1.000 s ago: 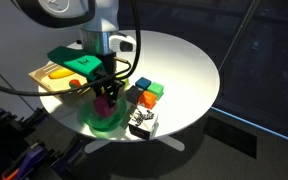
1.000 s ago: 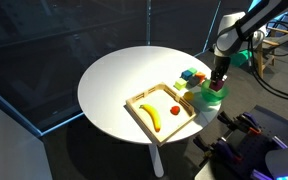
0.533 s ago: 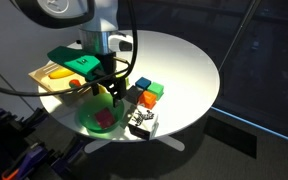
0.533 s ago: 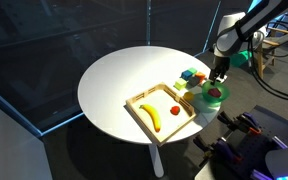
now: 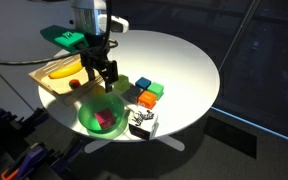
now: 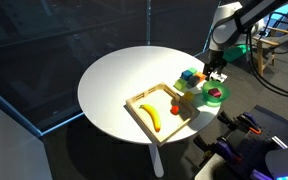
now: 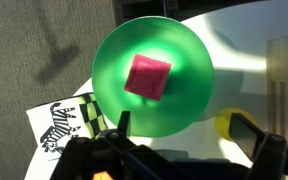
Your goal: Put the pink toy block in the green bowl
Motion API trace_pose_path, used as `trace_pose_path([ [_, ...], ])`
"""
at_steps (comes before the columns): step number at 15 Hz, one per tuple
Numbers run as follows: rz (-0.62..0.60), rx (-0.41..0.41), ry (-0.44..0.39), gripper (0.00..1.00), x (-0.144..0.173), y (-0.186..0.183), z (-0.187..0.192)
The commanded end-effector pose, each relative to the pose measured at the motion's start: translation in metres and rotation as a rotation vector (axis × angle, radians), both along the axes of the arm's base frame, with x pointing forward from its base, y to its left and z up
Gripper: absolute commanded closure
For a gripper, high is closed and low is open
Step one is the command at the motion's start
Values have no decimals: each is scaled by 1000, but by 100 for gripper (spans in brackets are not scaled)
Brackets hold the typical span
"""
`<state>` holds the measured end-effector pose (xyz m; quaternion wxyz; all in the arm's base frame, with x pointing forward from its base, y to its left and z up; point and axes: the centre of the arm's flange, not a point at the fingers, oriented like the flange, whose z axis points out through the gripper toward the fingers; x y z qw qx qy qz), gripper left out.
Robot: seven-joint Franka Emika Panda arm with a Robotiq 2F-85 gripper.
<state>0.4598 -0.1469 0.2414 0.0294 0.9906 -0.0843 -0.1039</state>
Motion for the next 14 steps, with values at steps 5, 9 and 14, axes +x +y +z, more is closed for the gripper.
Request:
trace_pose_path([
  [5,-48,25,28,0,30,32,60],
  [9,-32,21,-39,0,40,42,91],
  [14,-21,21,-130,0,51,49,135],
])
